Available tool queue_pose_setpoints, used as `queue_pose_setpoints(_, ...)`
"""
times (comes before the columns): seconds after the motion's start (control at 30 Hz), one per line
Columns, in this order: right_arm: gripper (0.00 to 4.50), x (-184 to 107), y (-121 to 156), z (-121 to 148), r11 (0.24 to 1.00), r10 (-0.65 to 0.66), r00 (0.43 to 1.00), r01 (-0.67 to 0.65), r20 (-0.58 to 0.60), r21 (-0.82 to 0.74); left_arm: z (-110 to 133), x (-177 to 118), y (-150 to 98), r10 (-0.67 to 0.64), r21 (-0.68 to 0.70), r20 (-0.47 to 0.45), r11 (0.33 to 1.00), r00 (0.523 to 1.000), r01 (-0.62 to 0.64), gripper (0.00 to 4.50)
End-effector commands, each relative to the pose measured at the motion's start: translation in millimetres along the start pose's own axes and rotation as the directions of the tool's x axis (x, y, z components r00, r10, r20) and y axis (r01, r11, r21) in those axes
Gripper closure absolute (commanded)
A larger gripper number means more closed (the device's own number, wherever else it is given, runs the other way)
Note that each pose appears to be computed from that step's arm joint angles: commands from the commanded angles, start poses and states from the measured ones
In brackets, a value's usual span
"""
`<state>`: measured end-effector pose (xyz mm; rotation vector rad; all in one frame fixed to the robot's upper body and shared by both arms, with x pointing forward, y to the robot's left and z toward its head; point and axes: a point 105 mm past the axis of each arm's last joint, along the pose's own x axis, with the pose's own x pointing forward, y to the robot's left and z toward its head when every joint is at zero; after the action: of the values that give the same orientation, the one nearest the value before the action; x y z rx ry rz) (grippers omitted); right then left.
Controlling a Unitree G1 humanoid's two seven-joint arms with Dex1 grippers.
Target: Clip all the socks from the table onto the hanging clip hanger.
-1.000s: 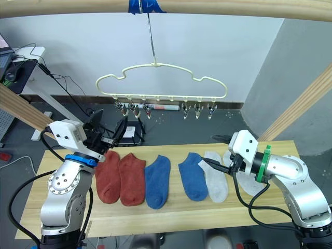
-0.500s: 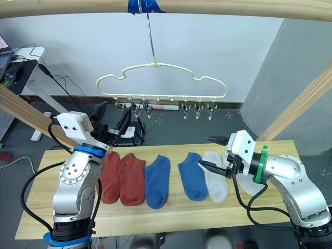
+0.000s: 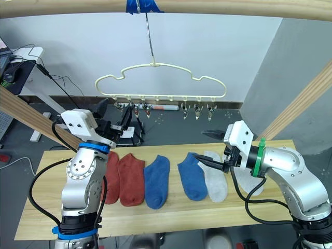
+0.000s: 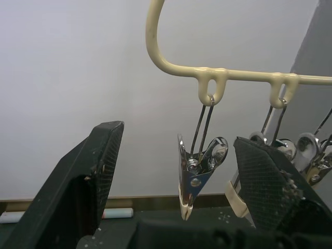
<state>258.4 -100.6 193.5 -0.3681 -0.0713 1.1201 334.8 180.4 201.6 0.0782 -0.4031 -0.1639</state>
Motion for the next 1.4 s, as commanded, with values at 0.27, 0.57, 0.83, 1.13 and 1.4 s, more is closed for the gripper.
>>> queue_pose_setpoints(0.27,0.85,2,6,17,1.000,0.017,0.999,-0.016,0.038,-0.024,10,4,-4,-0.020,0.007,0.048,1.000,0.999,0.020,3.83)
queue_pose_setpoints(0.57,0.85,-4,2,-3,0.998,-0.054,0.997,0.056,-0.050,0.036,13,3,-4,-0.036,0.026,0.050,0.999,0.998,0.035,4.34)
queue_pose_setpoints(0.83,0.00,-44,-16,-83,0.918,-0.360,0.877,0.393,-0.319,0.045,16,0,-7,-0.076,0.047,0.034,0.996,0.997,0.074,4.34)
queue_pose_setpoints(1.13,0.00,-66,-19,-165,0.826,-0.488,0.747,0.563,-0.450,0.039,21,0,-11,-0.112,0.029,0.029,0.993,0.993,0.112,4.34)
queue_pose_setpoints(1.4,0.00,-54,-22,-190,0.823,-0.471,0.763,0.561,-0.443,0.090,26,1,-16,-0.168,-0.022,0.018,0.986,0.986,0.168,4.34)
